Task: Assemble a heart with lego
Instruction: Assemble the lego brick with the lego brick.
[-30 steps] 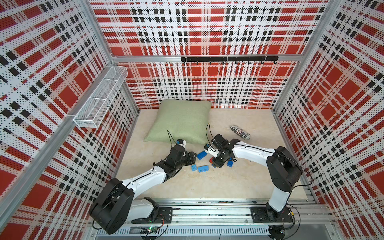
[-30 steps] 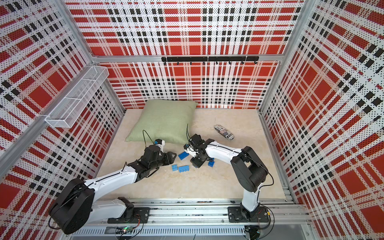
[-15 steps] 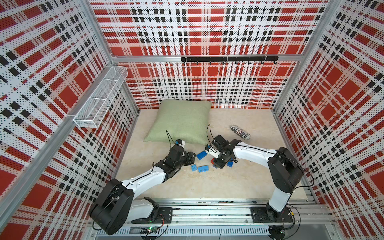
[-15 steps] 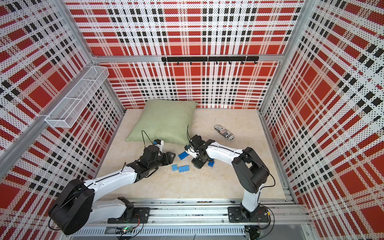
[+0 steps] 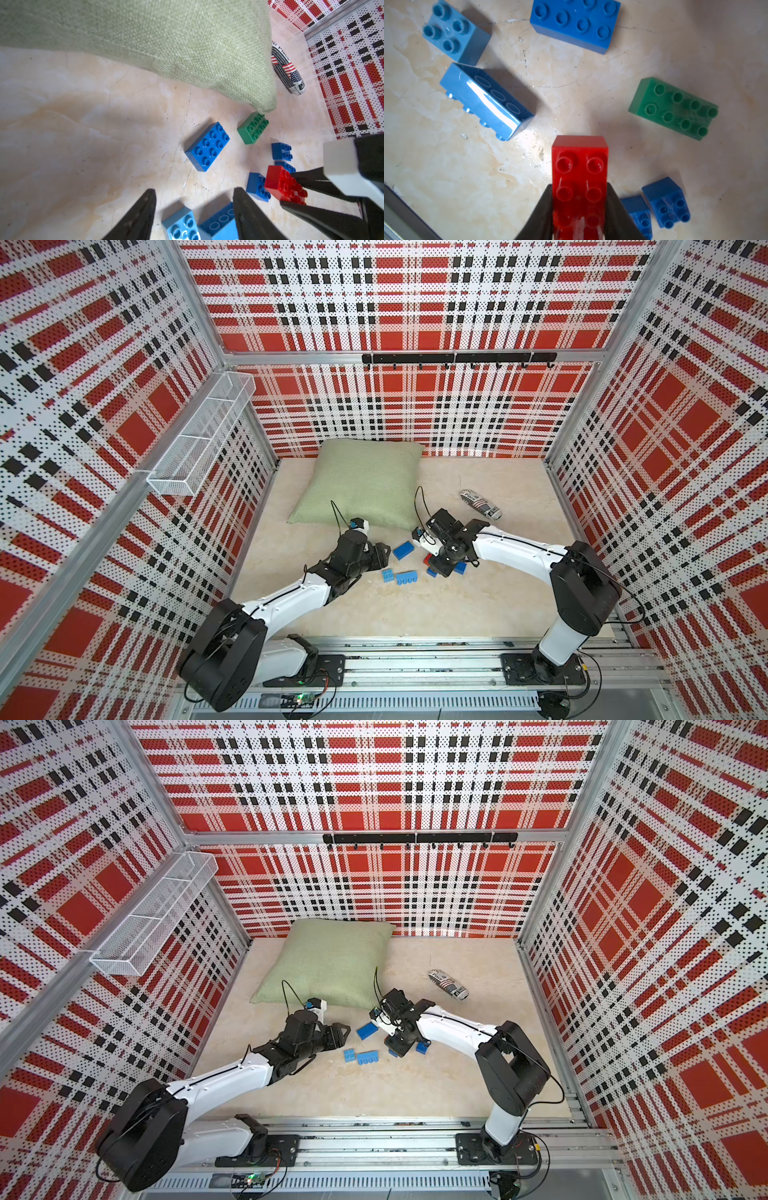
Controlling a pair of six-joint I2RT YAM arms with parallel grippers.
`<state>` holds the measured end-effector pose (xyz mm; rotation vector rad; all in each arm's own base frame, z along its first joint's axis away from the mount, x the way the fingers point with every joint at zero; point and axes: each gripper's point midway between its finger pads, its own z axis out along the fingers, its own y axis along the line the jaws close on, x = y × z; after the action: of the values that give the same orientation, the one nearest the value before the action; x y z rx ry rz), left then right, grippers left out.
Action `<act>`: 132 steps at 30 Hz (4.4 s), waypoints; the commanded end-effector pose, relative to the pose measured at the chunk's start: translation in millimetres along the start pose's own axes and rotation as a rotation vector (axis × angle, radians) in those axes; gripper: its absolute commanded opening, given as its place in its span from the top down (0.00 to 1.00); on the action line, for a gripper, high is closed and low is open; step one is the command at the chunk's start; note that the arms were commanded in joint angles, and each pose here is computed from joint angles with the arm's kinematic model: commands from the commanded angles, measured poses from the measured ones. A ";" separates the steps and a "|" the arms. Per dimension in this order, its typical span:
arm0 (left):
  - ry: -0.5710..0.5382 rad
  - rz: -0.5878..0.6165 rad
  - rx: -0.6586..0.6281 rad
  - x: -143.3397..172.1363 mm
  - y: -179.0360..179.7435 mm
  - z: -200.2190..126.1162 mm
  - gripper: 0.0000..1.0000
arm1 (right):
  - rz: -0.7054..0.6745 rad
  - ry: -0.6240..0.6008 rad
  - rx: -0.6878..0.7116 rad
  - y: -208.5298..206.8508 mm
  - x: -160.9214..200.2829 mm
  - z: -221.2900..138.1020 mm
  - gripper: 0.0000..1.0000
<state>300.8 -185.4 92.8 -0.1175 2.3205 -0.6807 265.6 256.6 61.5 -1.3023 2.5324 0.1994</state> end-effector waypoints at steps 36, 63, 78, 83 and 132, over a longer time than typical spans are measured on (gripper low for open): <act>-0.015 -0.005 0.017 -1.6 7.1 -5.6 0.35 | -0.027 0.056 -0.036 1.3 11.2 25.3 0.72; -0.016 -0.020 0.039 -2.7 4.1 -3.1 0.35 | 0.020 0.061 0.076 -0.4 23.1 29.5 0.72; -0.013 -0.027 0.058 -2.4 0.6 -1.7 0.35 | 0.068 0.117 -0.096 35.8 40.1 57.6 0.71; -0.012 -0.029 0.057 -0.9 1.9 -2.1 0.35 | 0.083 0.074 0.015 16.7 28.9 39.8 0.73; -0.020 -0.028 0.065 -2.9 -0.6 -5.9 0.35 | -0.041 -0.058 0.088 6.9 17.3 14.0 0.68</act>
<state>296.6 -183.8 92.4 -0.1331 2.3064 -0.7584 255.9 260.1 43.4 -1.2551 2.4564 0.1529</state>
